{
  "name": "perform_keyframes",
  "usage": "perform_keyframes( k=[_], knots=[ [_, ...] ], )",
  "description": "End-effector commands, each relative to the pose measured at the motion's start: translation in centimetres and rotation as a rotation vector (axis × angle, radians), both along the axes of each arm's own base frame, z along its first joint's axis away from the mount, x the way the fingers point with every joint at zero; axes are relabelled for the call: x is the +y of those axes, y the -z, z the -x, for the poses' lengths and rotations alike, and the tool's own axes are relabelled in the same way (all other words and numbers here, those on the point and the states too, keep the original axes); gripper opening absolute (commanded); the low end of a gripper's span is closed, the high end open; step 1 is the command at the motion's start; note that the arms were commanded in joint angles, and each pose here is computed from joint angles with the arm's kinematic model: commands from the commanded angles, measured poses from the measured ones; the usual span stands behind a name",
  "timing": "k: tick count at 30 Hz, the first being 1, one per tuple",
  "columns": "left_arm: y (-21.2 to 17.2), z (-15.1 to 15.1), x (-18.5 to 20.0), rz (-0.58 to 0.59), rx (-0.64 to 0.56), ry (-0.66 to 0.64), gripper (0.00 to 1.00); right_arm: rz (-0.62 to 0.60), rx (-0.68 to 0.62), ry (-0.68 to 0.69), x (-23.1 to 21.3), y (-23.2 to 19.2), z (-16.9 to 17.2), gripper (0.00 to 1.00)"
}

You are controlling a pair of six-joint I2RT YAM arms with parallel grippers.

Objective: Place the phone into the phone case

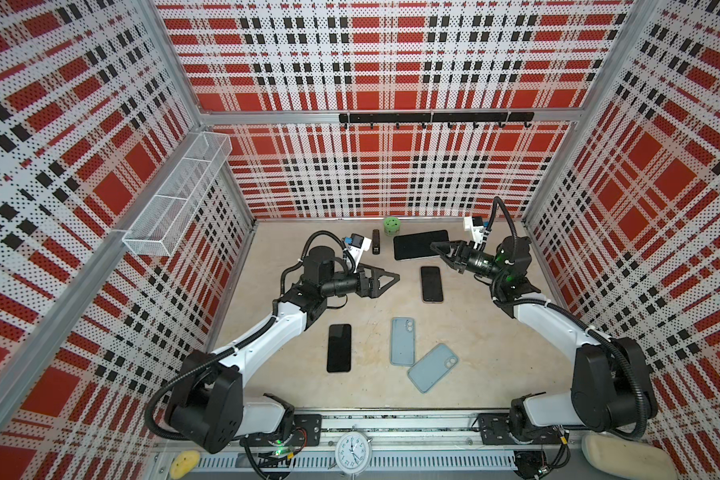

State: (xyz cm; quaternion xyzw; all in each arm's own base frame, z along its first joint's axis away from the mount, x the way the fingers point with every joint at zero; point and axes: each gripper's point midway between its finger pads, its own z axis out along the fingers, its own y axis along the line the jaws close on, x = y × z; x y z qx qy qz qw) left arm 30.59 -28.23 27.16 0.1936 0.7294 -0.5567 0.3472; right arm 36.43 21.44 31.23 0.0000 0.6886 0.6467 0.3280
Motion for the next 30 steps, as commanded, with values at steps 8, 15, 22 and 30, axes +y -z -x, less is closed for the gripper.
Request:
perform_keyframes(
  k=[8, 15, 22, 30],
  knots=[
    [-5.6, -2.0, -0.6, 0.485, 0.129, 0.138, 0.80, -0.076, -0.115, -0.041, 0.2, -2.4, 0.6, 0.00],
    [-5.5, -2.0, -3.1, 0.475, 0.136, 0.180, 0.73, -0.080, -0.103, -0.037, 0.2, -1.7, 0.5, 0.00],
    [-5.0, -3.0, -3.7, 0.485, 0.162, 0.157, 0.62, -0.096, -0.098, -0.053, 0.8, -1.3, 0.6, 0.00],
    [-4.7, -3.4, -4.5, 0.465, 0.181, 0.152, 0.37, -0.089, -0.092, -0.059, 1.0, -0.8, 0.6, 0.00]
  ],
)
